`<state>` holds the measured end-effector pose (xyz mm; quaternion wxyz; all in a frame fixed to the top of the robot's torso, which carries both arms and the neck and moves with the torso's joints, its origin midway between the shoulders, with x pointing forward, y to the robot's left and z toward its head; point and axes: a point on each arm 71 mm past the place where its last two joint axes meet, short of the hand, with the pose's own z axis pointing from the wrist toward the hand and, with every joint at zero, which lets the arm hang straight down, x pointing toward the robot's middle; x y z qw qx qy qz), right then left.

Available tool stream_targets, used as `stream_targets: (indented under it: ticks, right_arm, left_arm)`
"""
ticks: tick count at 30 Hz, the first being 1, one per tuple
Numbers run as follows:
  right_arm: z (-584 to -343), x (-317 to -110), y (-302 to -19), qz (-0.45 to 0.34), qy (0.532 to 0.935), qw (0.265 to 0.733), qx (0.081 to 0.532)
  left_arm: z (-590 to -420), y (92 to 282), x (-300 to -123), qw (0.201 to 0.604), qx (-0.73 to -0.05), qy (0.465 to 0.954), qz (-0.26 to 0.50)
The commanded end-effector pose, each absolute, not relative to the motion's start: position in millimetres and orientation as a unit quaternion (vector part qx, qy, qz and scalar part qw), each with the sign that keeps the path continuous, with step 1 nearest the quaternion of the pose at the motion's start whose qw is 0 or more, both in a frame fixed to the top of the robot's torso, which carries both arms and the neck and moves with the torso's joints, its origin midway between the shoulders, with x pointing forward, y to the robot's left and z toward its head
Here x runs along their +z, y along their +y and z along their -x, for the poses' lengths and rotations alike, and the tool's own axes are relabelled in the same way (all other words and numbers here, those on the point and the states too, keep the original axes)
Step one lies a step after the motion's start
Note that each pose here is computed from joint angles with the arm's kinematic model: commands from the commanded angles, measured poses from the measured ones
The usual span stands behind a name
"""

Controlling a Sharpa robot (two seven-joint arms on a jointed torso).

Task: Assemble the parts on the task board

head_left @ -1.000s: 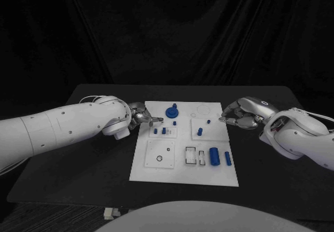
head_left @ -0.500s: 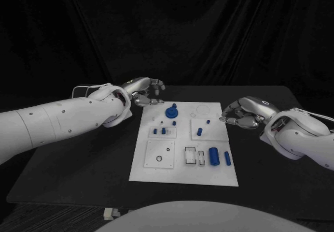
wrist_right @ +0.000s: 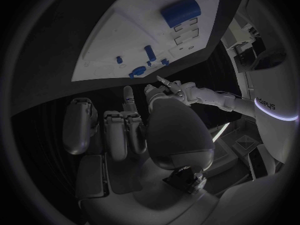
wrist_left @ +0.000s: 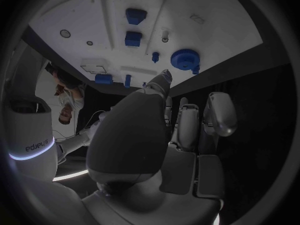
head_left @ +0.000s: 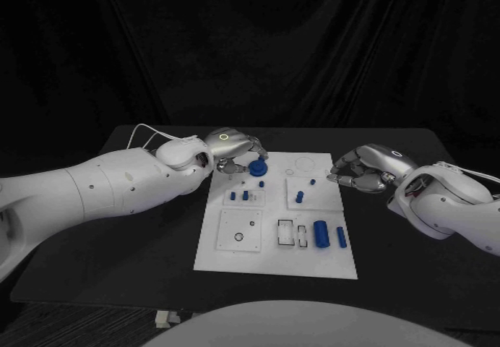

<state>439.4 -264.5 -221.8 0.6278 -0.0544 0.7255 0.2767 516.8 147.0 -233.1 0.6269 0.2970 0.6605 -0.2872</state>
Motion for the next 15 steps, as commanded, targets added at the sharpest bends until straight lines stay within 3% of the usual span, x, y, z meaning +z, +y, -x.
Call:
stream_targets:
  ticks: [1,15]
  right_arm:
    - [-439,-222,-264,0.054,0.721,0.632,0.280]
    - [-439,-222,-264,0.054,0.721,0.631,0.279]
  left_arm:
    - [-515.0,139.9,-238.8,0.618,-0.266,0.655,-0.346]
    - [-512.5,125.0,-248.4,0.598,-0.266,0.668,-0.355]
